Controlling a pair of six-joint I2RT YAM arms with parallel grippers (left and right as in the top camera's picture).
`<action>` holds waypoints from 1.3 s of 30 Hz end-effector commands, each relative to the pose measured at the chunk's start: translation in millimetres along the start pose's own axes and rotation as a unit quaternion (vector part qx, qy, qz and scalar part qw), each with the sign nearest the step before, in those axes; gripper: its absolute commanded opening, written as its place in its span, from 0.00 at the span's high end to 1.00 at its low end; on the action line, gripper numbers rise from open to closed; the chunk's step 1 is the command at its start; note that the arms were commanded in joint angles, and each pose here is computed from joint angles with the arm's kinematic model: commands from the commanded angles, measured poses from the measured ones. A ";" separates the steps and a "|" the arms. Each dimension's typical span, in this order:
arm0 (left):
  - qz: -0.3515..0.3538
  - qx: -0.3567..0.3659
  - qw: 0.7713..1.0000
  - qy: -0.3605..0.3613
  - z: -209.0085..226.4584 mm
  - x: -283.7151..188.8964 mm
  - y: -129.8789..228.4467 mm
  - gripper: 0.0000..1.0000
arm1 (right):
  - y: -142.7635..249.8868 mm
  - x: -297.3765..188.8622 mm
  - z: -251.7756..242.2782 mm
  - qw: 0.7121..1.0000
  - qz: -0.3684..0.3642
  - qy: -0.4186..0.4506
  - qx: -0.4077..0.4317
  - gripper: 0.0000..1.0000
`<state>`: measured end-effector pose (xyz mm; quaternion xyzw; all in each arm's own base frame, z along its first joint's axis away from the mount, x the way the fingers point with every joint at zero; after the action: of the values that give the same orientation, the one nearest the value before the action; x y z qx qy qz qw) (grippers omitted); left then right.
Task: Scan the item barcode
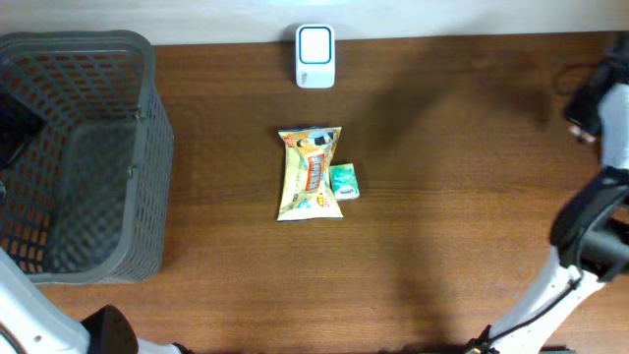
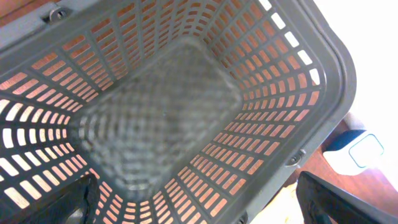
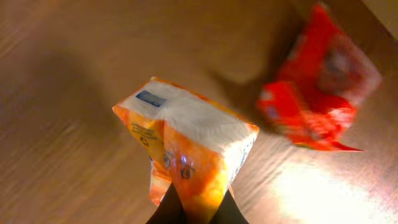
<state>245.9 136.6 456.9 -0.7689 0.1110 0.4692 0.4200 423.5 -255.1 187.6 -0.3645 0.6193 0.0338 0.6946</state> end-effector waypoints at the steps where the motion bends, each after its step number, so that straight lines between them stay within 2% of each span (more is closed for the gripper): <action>1: 0.001 -0.004 1.000 -0.001 0.9 0.7 -0.5 0.01 | -7.1 19.1 -33.4 0.998 0.034 -0.022 0.052 0.95; 2: 0.001 -0.004 1.000 -0.001 0.9 0.7 -0.5 0.01 | -10.8 24.2 -44.0 0.997 0.033 -0.017 0.063 0.78; 3: 0.001 -0.004 1.000 -0.001 0.9 0.7 -0.5 0.01 | -11.8 27.6 -49.7 0.997 0.035 -0.013 0.068 0.56; 4: 0.001 -0.004 1.000 -0.001 0.9 0.7 -0.5 0.01 | -11.5 30.2 -52.0 0.997 0.038 -0.011 0.070 0.40; 7: 0.001 -0.004 1.000 -0.001 0.9 0.7 -0.5 0.01 | -6.9 34.4 -40.1 0.996 0.055 -0.059 0.025 0.37; 8: 0.001 -0.005 1.000 -0.001 0.9 0.7 -0.5 0.01 | -4.1 36.7 -35.3 0.996 0.062 -0.068 0.020 0.32; 9: 0.001 -0.004 1.000 -0.001 0.9 0.7 -0.5 0.01 | 0.7 37.7 -29.2 0.995 0.071 -0.070 0.017 0.01; 11: 0.001 -0.004 1.000 -0.001 0.9 0.7 -0.5 0.01 | 7.6 34.7 -19.0 0.991 0.091 -0.097 0.010 0.01; 12: 0.001 -0.004 1.000 -0.001 0.9 0.7 -0.5 0.01 | 14.3 30.0 -7.3 0.984 0.115 -0.138 0.005 0.01; 15: 0.001 -0.004 1.000 -0.001 0.9 0.7 -0.5 0.01 | 43.4 4.4 44.4 0.930 0.192 -0.309 -0.054 0.01; 17: 0.001 -0.004 1.000 -0.001 0.9 0.7 -0.5 0.01 | 69.5 -16.5 83.4 0.893 0.236 -0.374 -0.085 0.01; 20: 0.001 -0.005 1.000 -0.001 0.9 0.7 -0.5 0.01 | 133.4 -49.1 133.7 0.857 0.311 -0.374 -0.169 0.01; 22: 0.001 -0.004 1.000 -0.001 0.9 0.7 -0.5 0.01 | 186.9 -73.5 160.4 0.817 0.334 -0.365 -0.294 0.01; 23: 0.001 -0.004 1.000 -0.001 0.9 0.7 -0.5 0.01 | 211.2 -82.7 168.6 0.809 0.350 -0.339 -0.329 0.00; 27: 0.001 -0.004 1.000 -0.001 0.9 0.7 -0.5 0.01 | 297.8 -126.3 205.0 0.752 0.374 -0.330 -0.431 0.11; 29: 0.001 -0.004 1.000 -0.001 0.9 0.7 -0.5 0.01 | 321.5 -136.6 214.6 0.755 0.363 -0.311 -0.450 0.11; 30: 0.001 -0.004 1.000 -0.001 0.9 0.7 -0.5 0.01 | 338.5 -140.4 220.2 0.788 0.335 -0.254 -0.449 0.18; 31: 0.001 -0.004 1.000 -0.001 0.9 0.7 -0.5 0.01 | 348.1 -144.3 223.8 0.796 0.324 -0.242 -0.451 0.20; 34: 0.001 -0.004 1.000 -0.001 0.9 0.7 -0.5 0.01 | 371.7 -156.7 233.2 0.784 0.312 -0.257 -0.472 0.22; 39: 0.001 -0.004 1.000 -0.001 0.9 0.7 -0.5 0.01 | 415.6 -161.3 248.0 0.805 0.310 -0.266 -0.430 0.44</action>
<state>245.8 136.6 456.9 -0.7688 0.1111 0.4693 0.4199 394.7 233.7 148.9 -0.4096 0.3792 0.6235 0.5474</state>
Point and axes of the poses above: each gripper's point midway between its finger pads, its own x axis out along the fingers, its own z axis along the line the jaws close on, y = z × x, the point moved 9 cm from there along -x, back along the fingers, and after that the axes turned 9 degrees about x, right-handed, at the moved point
